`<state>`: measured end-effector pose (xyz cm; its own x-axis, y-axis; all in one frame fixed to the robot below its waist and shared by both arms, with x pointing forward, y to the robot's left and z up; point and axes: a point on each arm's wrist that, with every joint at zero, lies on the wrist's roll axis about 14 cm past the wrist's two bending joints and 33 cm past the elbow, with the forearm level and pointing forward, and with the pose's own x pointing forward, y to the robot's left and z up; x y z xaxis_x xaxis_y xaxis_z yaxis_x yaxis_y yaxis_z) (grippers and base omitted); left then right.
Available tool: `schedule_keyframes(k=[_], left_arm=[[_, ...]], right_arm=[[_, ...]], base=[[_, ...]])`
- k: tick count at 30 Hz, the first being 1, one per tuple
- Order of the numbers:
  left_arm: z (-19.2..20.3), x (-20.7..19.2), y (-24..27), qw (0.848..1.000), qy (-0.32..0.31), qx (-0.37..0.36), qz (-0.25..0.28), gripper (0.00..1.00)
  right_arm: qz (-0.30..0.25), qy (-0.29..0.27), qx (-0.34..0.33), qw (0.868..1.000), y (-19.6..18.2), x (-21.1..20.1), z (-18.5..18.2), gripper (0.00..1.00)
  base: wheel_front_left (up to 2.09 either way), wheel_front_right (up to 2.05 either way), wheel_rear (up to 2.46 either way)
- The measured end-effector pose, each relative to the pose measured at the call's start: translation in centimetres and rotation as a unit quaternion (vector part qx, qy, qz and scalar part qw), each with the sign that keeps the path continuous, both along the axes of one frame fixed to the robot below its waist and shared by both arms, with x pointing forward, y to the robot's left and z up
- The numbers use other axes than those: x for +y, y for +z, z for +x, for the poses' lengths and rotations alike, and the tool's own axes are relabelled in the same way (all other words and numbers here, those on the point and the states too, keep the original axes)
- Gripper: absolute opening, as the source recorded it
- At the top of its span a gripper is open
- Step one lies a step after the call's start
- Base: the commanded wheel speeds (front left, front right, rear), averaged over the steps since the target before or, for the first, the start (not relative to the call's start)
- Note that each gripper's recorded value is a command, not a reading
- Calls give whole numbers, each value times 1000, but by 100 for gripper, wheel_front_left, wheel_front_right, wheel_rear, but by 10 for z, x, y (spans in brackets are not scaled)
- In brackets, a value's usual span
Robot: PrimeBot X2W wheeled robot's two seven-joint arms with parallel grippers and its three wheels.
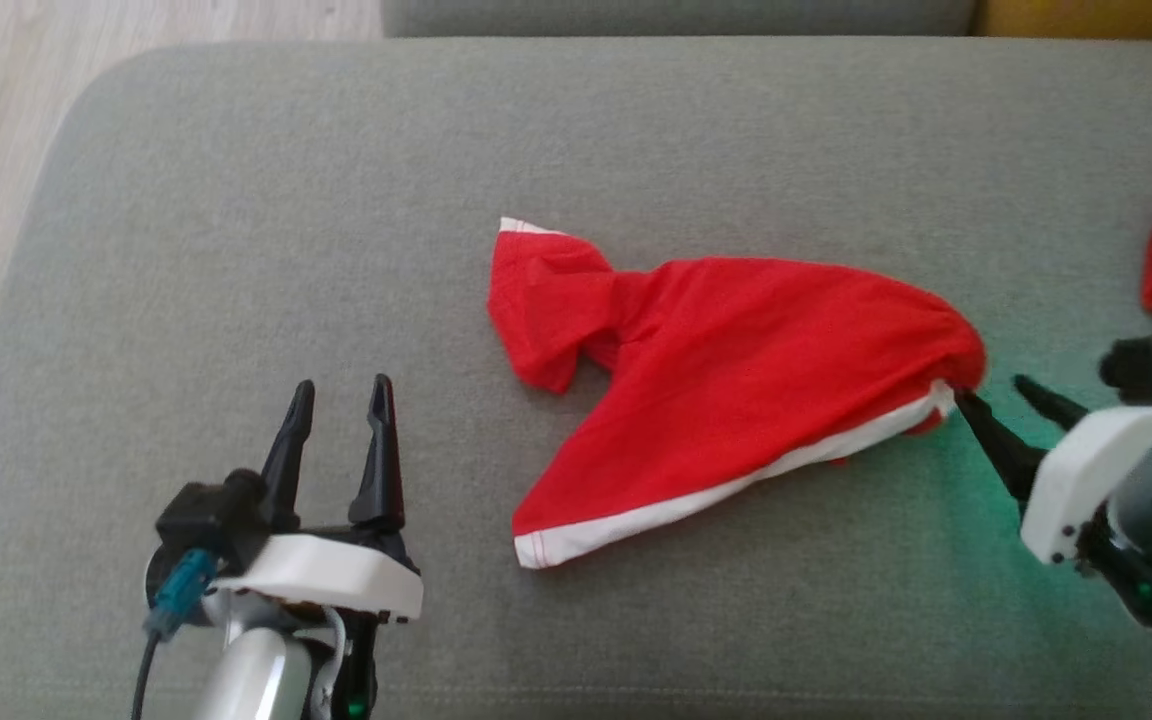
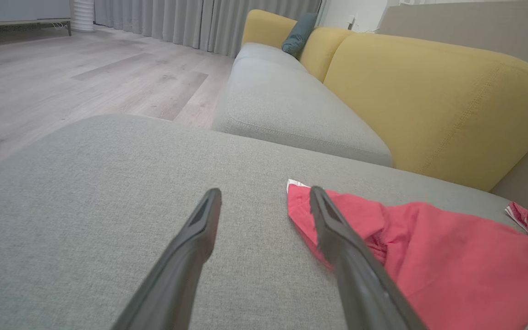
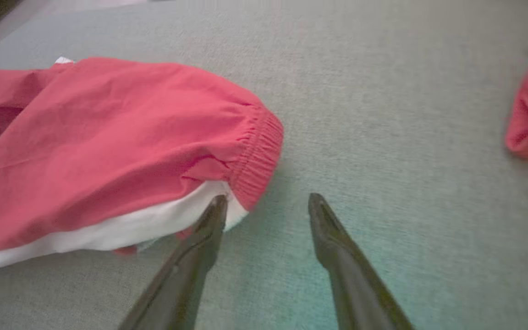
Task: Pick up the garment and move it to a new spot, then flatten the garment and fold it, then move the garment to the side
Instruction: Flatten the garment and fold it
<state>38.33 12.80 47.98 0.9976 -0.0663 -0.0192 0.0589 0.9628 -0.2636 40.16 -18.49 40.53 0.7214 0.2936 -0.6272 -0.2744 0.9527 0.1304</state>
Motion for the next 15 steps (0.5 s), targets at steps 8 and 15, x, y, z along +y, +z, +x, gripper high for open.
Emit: schedule_keyframes(k=[8,15], left_arm=[[-4,-9,8,1000,-14,-13,2,100],[-6,-12,23,999,-20,-35,2,100]], right_arm=[[30,-46,-54,997,20,-14,-21,100],[50,-76,-199,976,78,-11,-4,100]], base=[[0,0,0],[0,0,0]])
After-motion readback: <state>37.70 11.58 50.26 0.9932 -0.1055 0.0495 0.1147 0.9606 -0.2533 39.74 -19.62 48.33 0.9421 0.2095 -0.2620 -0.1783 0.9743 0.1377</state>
